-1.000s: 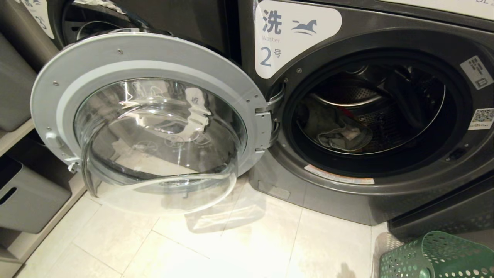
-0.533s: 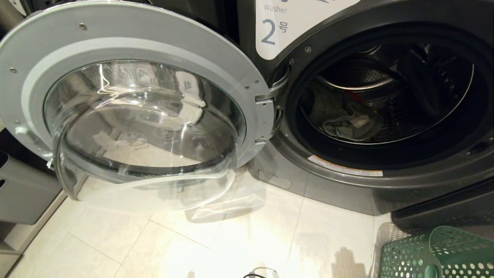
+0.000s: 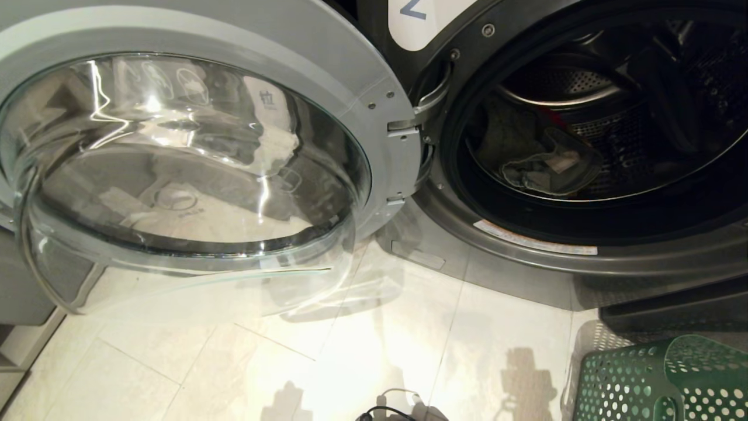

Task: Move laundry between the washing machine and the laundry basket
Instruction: Pick a cloth and place it into the basket

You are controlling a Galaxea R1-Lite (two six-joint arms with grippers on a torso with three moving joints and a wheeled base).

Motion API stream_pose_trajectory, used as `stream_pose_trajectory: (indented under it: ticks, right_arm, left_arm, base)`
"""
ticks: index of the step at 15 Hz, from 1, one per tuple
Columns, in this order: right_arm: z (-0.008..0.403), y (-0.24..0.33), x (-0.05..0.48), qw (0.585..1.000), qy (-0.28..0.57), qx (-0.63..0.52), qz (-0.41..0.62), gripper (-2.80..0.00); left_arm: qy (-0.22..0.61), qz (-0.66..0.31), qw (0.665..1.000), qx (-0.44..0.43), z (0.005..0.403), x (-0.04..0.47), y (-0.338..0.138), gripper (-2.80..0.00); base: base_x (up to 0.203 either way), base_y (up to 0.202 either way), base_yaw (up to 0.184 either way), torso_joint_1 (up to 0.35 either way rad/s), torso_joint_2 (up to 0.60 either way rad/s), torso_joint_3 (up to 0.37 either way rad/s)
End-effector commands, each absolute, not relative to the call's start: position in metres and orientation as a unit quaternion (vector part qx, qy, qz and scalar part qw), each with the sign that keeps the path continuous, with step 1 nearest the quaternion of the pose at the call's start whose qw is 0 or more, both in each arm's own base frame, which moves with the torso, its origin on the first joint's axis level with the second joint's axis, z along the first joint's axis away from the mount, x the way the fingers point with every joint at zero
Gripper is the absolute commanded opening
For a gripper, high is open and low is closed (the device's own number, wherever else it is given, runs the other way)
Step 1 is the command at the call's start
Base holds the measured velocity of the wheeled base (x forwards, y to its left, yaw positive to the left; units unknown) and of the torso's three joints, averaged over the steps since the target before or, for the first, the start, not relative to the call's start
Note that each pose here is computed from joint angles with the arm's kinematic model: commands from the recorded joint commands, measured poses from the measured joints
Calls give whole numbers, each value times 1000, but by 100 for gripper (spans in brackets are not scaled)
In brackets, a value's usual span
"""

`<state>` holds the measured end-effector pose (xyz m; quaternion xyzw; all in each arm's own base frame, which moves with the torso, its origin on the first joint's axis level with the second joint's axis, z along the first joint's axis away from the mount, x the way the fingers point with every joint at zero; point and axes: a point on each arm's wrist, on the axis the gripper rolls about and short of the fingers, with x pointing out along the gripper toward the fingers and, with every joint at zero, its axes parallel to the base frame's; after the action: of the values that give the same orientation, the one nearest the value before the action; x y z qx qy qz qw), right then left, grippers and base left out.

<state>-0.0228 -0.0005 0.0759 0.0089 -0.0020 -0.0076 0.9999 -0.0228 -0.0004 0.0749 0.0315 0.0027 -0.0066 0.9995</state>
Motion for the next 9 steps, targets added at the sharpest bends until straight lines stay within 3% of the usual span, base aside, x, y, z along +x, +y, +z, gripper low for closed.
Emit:
stream_pose_trajectory:
  ticks: [1,9]
  right_arm:
    - [76,-1,-23,1000,-2,11,-8,-280]
    - [76,-1,-23,1000,-2,5,-8,-280]
  left_arm:
    - [4,-6,1000,31,75,-23,0,-280]
    - [4,-6,1000,31,75,-23,0,-280]
  base:
    - [0,0,0,2,2,-64]
    - [0,0,0,0,1,-4]
